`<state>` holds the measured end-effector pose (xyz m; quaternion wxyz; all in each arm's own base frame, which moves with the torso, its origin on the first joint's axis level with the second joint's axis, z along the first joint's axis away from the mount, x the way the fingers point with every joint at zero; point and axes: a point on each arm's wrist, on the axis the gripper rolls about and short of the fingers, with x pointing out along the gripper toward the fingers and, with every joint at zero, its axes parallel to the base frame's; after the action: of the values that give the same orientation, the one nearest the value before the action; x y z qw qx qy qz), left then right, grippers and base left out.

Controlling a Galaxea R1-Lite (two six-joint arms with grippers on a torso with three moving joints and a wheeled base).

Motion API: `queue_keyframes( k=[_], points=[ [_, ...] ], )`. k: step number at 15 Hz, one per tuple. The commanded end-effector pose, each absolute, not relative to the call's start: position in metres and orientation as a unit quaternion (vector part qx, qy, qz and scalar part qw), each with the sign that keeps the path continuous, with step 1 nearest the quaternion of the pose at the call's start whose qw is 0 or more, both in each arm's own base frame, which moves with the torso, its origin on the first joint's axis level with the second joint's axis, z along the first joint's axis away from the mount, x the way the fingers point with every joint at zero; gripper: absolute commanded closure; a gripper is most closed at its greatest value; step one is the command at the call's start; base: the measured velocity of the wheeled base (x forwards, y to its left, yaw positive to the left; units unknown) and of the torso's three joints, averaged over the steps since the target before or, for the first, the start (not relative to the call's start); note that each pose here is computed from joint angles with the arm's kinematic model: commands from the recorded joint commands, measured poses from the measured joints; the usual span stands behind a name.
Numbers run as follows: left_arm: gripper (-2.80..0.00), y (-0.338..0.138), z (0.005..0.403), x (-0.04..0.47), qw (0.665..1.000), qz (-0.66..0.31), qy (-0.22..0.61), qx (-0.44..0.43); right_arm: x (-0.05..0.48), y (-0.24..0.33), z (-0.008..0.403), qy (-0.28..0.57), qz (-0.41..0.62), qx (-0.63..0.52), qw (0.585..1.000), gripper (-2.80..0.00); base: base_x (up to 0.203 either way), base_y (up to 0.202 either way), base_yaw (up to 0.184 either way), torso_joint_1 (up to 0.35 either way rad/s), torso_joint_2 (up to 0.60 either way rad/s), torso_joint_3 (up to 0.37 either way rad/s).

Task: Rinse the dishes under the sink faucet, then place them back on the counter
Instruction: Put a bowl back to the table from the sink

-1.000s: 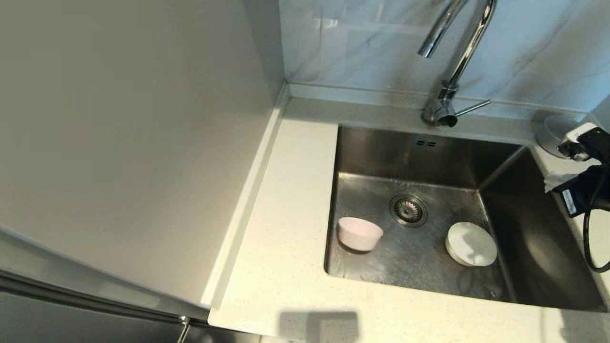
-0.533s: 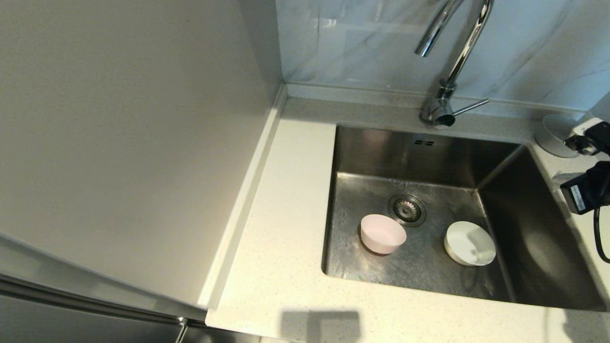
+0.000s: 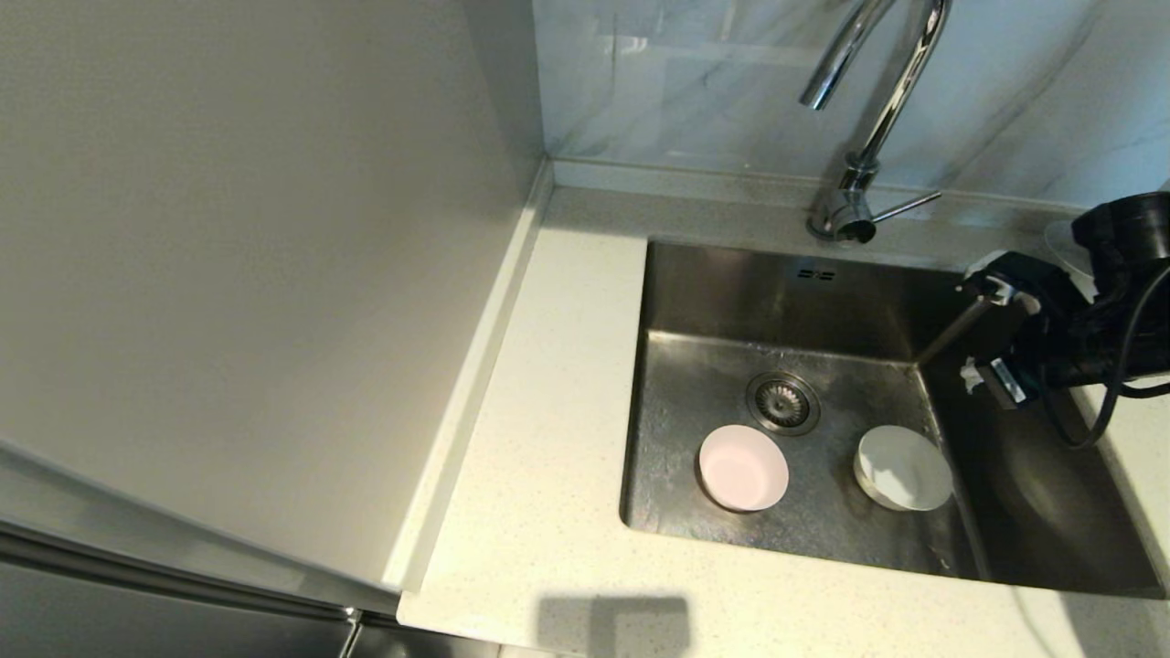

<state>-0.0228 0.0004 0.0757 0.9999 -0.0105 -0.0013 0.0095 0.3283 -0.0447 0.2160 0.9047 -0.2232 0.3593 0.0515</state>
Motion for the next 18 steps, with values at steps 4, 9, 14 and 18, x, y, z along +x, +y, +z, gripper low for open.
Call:
queue_keyframes(
  k=[4, 9, 14, 18],
  points=[
    [0.00, 0.000, 0.076, -0.023, 1.000, 0.010, -0.003, -0.011, 0.374, -0.044, 0.155, 0.426, 0.082, -0.244, 0.867, 0.00, 0.000, 0.000, 0.000, 0.000, 0.00, 0.000],
    [0.00, 0.000, 0.076, -0.023, 1.000, 0.010, -0.003, -0.011, 0.396, -0.048, 0.145, 0.429, 0.068, -0.252, 0.865, -2.80, 0.000, 0.000, 0.000, 0.000, 0.00, 0.000],
    [0.00, 0.000, 0.076, -0.023, 1.000, 0.010, -0.003, -0.011, 0.395, -0.048, 0.145, 0.431, 0.060, -0.239, 0.868, -2.80, 0.000, 0.000, 0.000, 0.000, 0.00, 0.000],
    [0.00, 0.000, 0.076, -0.023, 1.000, 0.010, -0.003, -0.011, 0.387, -0.044, 0.126, 0.470, 0.048, -0.229, 0.851, -2.80, 0.000, 0.000, 0.000, 0.000, 0.00, 0.000]
  ],
)
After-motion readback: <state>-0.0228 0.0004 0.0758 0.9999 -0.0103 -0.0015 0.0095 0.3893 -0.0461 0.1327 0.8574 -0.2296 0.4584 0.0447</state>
